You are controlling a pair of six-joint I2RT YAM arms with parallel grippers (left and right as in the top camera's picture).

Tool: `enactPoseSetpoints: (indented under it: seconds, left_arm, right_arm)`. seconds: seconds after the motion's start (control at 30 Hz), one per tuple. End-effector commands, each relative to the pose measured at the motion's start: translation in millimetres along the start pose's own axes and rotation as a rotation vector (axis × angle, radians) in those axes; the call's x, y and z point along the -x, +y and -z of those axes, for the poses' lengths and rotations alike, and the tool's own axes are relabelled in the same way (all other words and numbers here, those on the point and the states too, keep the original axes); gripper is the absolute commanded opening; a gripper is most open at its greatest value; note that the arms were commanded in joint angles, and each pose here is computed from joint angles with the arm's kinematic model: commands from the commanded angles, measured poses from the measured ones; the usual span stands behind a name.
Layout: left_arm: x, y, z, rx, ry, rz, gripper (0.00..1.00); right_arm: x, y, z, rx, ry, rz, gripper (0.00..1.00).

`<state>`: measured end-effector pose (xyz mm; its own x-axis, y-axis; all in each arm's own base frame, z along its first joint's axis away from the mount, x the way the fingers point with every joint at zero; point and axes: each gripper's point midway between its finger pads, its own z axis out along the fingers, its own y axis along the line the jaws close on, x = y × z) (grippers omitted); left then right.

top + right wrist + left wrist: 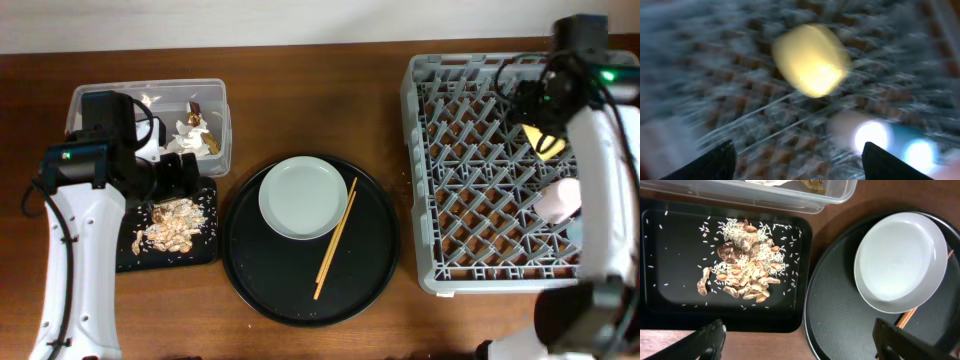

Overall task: Sort waste into correct bins and load items into the dishwasher rack
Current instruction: 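Place the yellow bowl in the rack's back right with the right gripper, then grasp one wooden chopstick with the right gripper and place it in the rack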

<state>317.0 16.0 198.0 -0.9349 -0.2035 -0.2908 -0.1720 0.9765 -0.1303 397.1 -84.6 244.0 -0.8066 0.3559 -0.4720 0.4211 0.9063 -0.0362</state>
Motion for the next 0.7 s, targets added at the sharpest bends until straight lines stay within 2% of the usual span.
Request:
enactPoseSetpoints:
  seconds: [0.0,0.07,0.1,0.23,0.3,0.37,0.47,0.67]
  left_arm:
    - [1.9,-1.7,5.3,-0.011,-0.017,0.010,0.95]
    - [1.9,-1.7,5.3,-0.011,-0.017,0.010,0.95]
    - [1.9,-1.7,5.3,-0.011,-0.017,0.009,0.95]
    - [1.8,-1.7,5.3,-0.011,-0.017,0.010,0.95]
    - [1.9,-1.7,5.3,-0.011,-0.017,0.010,0.95]
    - [1.8,-1.7,5.3,-0.011,-0.017,0.010,0.95]
    - [2.0,-1.7,5.3,-0.011,-0.018,0.010,0.95]
    - [1.7,-1.7,5.3,-0.011,-0.017,0.010,0.95]
  right_arm:
    - [-41.7,96.6,26.9,0.402,0.139,0.120,0.81]
    - [-84.3,141.6,27.7,0.434,0.234,0.242,0.81]
    - [-98.3,152.9,25.9,0.436,0.266,0.261,0.81]
    - [-195.6,208.7,0.1,0.387,0.454,0.282,0.81]
    - [-230.6,221.4,-13.8,0.374,0.485,0.278,0.80]
    - [-264.1,226.6,-30.8,0.330,0.480,0.291,0.74]
    - [-298.0,229.1,-44.1,0.271,0.443,0.315,0.68]
    - [-337.7,231.0,-36.8,0.196,0.424,0.345,0.67]
